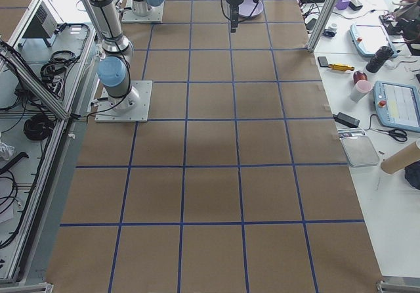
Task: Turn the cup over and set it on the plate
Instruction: 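Lift the mug with the left gripper and carry it over the plate, then turn the mug upright and lower it onto the white plate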
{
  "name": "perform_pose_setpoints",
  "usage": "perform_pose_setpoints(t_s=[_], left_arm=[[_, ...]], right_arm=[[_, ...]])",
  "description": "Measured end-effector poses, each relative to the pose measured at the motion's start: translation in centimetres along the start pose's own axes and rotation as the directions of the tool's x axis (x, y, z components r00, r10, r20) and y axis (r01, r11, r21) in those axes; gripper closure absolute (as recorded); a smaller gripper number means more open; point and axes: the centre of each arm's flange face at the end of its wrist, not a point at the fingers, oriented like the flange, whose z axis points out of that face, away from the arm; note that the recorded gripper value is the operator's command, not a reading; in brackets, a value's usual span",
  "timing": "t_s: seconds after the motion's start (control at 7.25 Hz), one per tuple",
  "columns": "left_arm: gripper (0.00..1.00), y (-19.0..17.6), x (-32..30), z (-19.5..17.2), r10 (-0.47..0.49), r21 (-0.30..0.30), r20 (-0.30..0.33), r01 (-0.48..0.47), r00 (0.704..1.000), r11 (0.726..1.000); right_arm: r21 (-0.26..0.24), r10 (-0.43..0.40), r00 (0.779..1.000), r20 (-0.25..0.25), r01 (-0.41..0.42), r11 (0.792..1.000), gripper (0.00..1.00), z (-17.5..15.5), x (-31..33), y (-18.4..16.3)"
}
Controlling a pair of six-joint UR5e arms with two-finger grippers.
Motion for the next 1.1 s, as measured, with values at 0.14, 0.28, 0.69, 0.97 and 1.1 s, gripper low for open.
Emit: perform_pose_setpoints(t_s=[0.14,0.28,0.69,0.97,1.1], left_arm=[[1.0,-2.8,3.0,1.0,0.03,-0.043,0.104,-0.026,0.994,0.999],[1.0,-5.7,5.5,2.7,0.076,-0.075,0.206,-0.062,0.976,0.995],[1.0,-12.5,9.2,8.9,0.231,-0.17,0.464,-0.17,0.855,0.971],[1.0,-15.5,8.6,12.9,0.283,-0.194,0.528,-0.211,0.8,0.958],[1.0,-16.3,7.4,14.6,0.291,-0.197,0.539,-0.217,0.791,0.956]], right_arm=[[0.0,0.0,1.0,0.0,0.0,1.0,0.0,0.0,0.0,0.0],[0.0,-0.001,1.0,0.0,0.001,1.0,0.0,0.0,0.0,0.0],[0.0,-0.001,1.0,-0.001,0.001,1.0,0.0,0.0,0.0,0.0],[0.0,-0.001,1.0,-0.001,0.001,1.0,0.0,0.0,0.0,0.0],[0.0,-0.001,1.0,-0.001,0.001,1.0,0.0,0.0,0.0,0.0]])
